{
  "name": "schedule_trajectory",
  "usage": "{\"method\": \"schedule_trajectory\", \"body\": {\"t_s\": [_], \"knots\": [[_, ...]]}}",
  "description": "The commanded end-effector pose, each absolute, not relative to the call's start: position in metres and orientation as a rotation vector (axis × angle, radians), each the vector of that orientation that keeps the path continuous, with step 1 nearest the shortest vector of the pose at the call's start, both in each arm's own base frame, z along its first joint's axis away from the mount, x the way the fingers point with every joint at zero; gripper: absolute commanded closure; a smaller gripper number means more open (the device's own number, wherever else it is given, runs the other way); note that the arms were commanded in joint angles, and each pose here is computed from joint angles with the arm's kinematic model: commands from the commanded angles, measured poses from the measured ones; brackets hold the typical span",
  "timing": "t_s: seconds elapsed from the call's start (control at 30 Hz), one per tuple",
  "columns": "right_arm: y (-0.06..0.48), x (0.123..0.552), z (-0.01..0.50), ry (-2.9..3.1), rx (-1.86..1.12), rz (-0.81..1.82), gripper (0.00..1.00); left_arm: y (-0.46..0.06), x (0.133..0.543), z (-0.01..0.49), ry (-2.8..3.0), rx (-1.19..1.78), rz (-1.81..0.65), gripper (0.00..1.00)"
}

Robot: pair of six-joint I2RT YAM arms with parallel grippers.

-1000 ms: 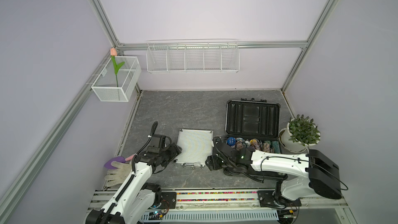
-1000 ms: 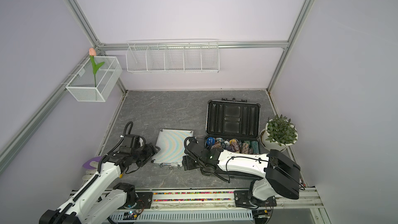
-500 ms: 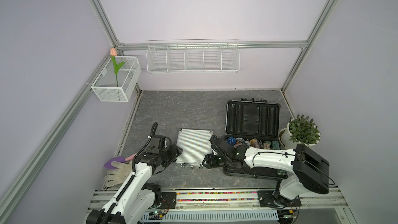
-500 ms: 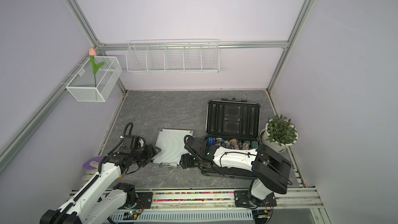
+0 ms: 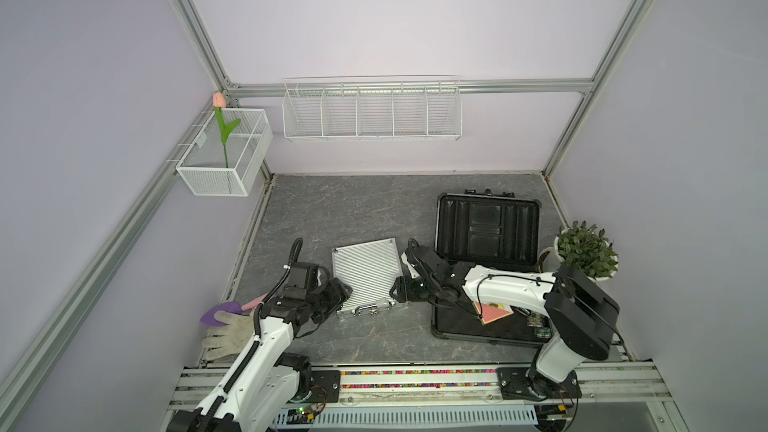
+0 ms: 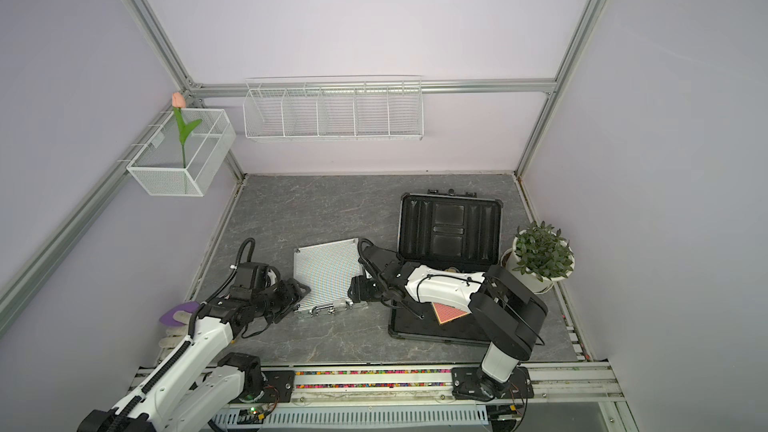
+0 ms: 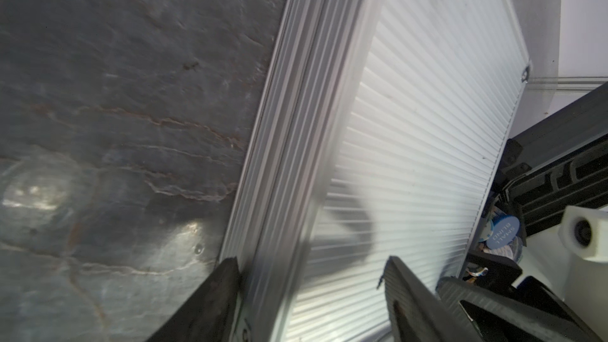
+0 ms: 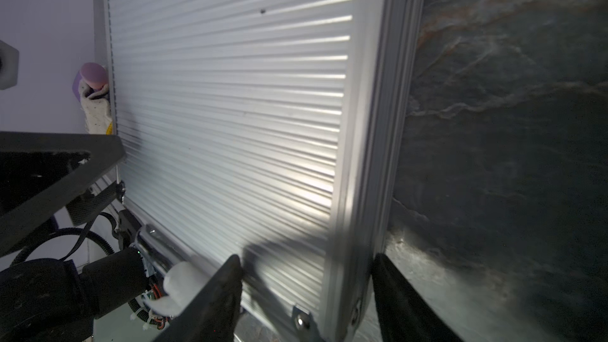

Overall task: Open the poker set cases
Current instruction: Adjust the poker set case at the center of the board, then open the case lid on the poker set case.

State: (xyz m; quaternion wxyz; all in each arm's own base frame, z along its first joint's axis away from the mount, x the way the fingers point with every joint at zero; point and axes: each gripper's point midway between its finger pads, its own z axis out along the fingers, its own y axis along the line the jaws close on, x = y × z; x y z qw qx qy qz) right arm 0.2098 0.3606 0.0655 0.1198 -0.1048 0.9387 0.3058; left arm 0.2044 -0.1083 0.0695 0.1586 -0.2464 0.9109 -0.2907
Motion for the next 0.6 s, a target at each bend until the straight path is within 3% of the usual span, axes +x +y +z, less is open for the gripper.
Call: {"method": "schedule_trajectory", "body": {"t_s": [0.0, 0.57], "knots": [[0.374, 0.205, 0.072, 2.724, -0.362, 0.980, 0.37, -0.115, 0.201, 0.074, 2.595, -0.699, -0.891, 0.29], [0.383, 0.193, 0.101, 2.657, -0.326, 1.203, 0.45, -0.129, 0.209, 0.113, 2.524, -0.648, -1.031, 0.31]]}}
